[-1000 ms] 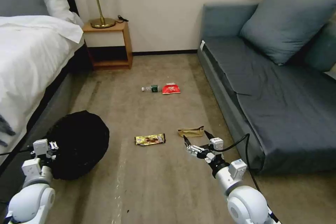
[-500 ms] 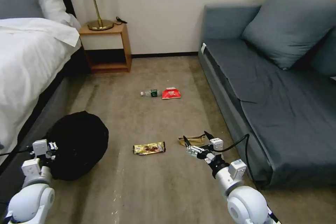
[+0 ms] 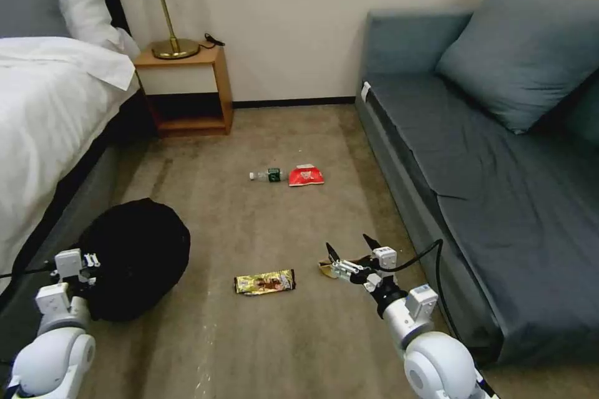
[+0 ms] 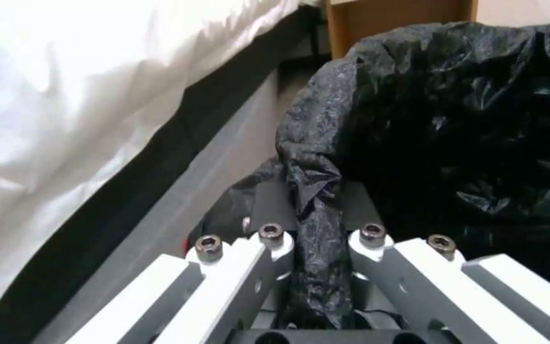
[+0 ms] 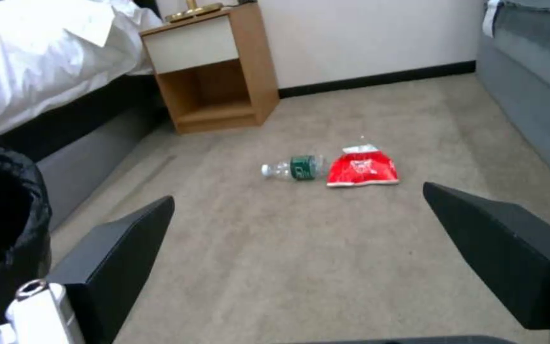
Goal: Pick up the trash bin, then pick up the garbage on the floor and place it into the trash bin.
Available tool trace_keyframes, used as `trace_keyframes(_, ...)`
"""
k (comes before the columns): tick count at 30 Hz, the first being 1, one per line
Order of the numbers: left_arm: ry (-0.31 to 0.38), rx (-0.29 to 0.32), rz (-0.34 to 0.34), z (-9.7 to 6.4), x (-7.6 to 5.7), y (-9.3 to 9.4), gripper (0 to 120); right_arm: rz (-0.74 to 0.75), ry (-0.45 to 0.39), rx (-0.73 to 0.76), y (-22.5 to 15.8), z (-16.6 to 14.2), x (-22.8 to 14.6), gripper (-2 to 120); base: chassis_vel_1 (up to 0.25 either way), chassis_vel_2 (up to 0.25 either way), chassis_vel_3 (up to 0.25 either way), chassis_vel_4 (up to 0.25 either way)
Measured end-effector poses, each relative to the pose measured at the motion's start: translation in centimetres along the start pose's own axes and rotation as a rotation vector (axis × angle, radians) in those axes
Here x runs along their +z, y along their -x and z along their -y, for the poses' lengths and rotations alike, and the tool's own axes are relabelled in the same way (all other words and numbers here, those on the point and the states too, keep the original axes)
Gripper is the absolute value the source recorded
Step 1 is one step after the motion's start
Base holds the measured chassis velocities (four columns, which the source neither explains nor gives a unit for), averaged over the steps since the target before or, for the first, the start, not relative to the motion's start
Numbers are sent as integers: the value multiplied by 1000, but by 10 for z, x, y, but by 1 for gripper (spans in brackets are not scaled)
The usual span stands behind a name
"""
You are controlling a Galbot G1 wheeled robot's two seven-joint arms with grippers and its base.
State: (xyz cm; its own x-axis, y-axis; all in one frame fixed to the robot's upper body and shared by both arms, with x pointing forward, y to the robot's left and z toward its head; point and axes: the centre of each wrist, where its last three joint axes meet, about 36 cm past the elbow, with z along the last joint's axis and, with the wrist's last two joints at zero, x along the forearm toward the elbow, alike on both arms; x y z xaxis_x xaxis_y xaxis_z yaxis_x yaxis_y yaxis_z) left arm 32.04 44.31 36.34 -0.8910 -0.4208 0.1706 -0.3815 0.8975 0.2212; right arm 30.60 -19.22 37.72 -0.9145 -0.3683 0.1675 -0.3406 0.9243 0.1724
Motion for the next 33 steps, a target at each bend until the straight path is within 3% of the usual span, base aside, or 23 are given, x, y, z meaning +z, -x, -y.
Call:
trace_keyframes(20,-3,-3,12,-4,-1,1,6,6,-56,-50,8,2,-1,100,-95,96,91,-90)
trace_keyframes(30,-3,-8,30,-13,-3,6,6,-17,-147,-108,49,22,-21,100,-5,2,2,-5)
trace_keyframes(33,0,-6,37,-16,-4,6,6,-44,-206,-173,78,34,-25,100,0,0,0,0)
